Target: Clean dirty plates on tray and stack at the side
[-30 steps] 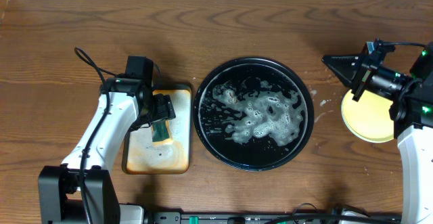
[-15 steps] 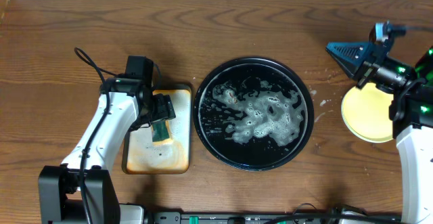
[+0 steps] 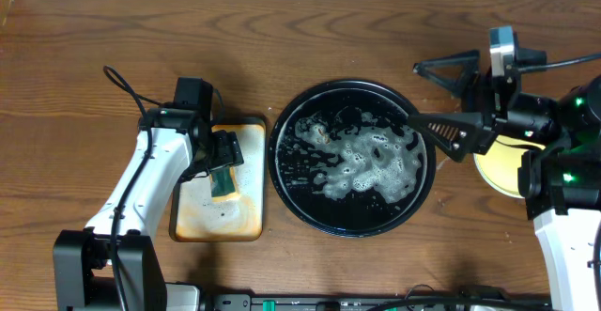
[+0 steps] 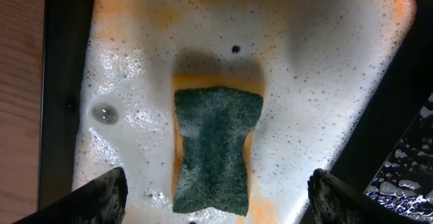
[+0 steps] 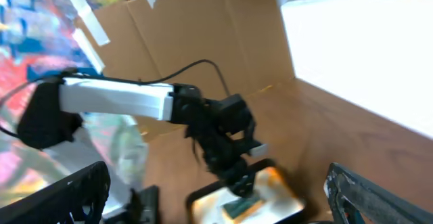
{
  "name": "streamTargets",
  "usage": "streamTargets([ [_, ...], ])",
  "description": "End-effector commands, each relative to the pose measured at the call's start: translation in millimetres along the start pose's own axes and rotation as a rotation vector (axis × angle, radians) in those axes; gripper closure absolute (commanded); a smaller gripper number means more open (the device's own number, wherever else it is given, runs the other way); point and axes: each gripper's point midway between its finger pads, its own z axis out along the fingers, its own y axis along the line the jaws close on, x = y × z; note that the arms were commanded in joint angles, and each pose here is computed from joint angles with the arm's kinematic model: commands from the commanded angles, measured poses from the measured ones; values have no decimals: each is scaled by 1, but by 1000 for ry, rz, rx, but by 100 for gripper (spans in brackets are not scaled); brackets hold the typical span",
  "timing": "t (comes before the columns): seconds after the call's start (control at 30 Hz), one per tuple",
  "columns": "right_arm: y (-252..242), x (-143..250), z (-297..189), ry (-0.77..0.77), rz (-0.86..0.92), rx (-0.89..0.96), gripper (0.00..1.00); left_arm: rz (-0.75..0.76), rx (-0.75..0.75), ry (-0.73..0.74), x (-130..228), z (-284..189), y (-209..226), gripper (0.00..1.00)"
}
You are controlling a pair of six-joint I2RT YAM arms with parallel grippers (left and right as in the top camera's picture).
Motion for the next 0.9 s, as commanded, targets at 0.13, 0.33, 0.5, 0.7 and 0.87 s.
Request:
streamTargets([
  [0.13, -10, -7, -1, -25, -111, 53, 1, 3, -5, -3, 0, -1, 2, 14],
  [0.33, -29, -18, -7, -75, -144, 171, 1, 3, -5, -3, 0, -1, 2, 14],
  [0.5, -69, -21, -17, -138, -124, 500, 1, 3, -5, -3, 0, -1, 2, 14],
  [0.7, -105, 31, -45, 15, -199, 1013, 1, 3, -5, -3, 0, -1, 2, 14],
  [0.87, -94, 74, -78, 67, -287, 1161, 1, 3, -5, -3, 0, -1, 2, 14],
])
